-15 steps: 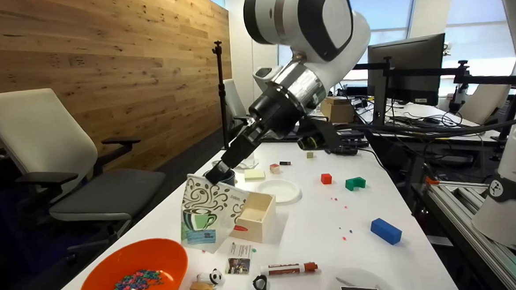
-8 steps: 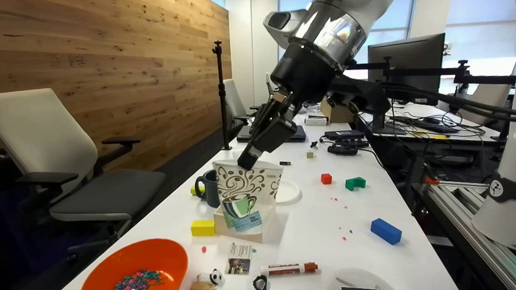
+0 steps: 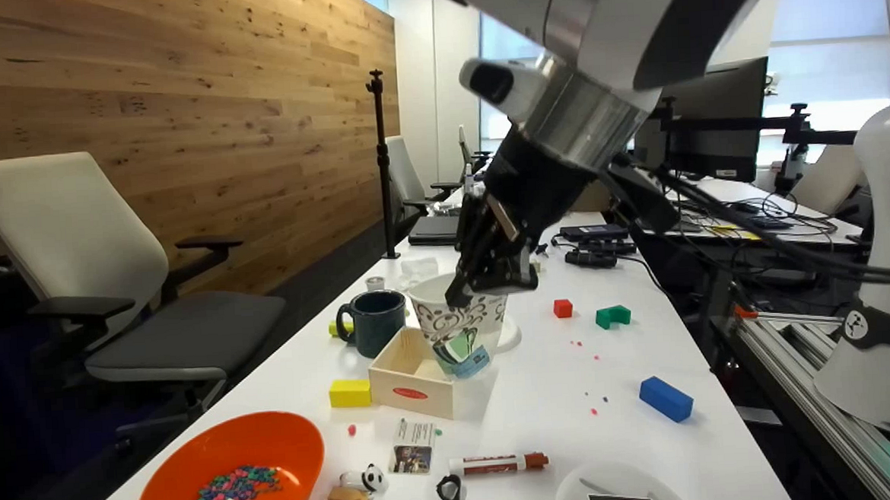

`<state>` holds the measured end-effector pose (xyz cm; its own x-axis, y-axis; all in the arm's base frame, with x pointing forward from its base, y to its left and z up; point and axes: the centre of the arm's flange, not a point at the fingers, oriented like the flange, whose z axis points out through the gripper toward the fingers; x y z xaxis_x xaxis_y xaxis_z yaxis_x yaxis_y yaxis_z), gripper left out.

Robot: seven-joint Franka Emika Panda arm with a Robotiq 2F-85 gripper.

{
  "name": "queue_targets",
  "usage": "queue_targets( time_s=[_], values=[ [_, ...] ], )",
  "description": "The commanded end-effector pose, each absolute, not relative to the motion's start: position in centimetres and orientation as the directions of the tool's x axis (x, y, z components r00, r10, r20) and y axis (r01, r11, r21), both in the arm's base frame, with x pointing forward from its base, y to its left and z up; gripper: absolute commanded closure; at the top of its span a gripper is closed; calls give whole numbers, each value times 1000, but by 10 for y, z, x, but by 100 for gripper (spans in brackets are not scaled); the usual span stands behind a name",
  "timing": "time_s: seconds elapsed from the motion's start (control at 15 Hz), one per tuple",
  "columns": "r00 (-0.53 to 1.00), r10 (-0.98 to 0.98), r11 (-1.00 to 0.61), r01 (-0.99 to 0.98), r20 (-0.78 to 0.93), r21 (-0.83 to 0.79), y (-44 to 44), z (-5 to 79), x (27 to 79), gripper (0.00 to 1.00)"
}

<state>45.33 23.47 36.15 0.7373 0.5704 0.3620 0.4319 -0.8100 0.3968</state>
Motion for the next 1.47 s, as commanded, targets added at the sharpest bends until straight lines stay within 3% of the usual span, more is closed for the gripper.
queue_targets(
  time_s=[0.0,0.73,1.4],
  values=[
    [736,611,-760,440,291,479,257,317,465,99],
    [781,401,-899,233,479,372,277,269,479,99],
    [791,380,-887,165,479,431,278,248,498,99]
  ],
)
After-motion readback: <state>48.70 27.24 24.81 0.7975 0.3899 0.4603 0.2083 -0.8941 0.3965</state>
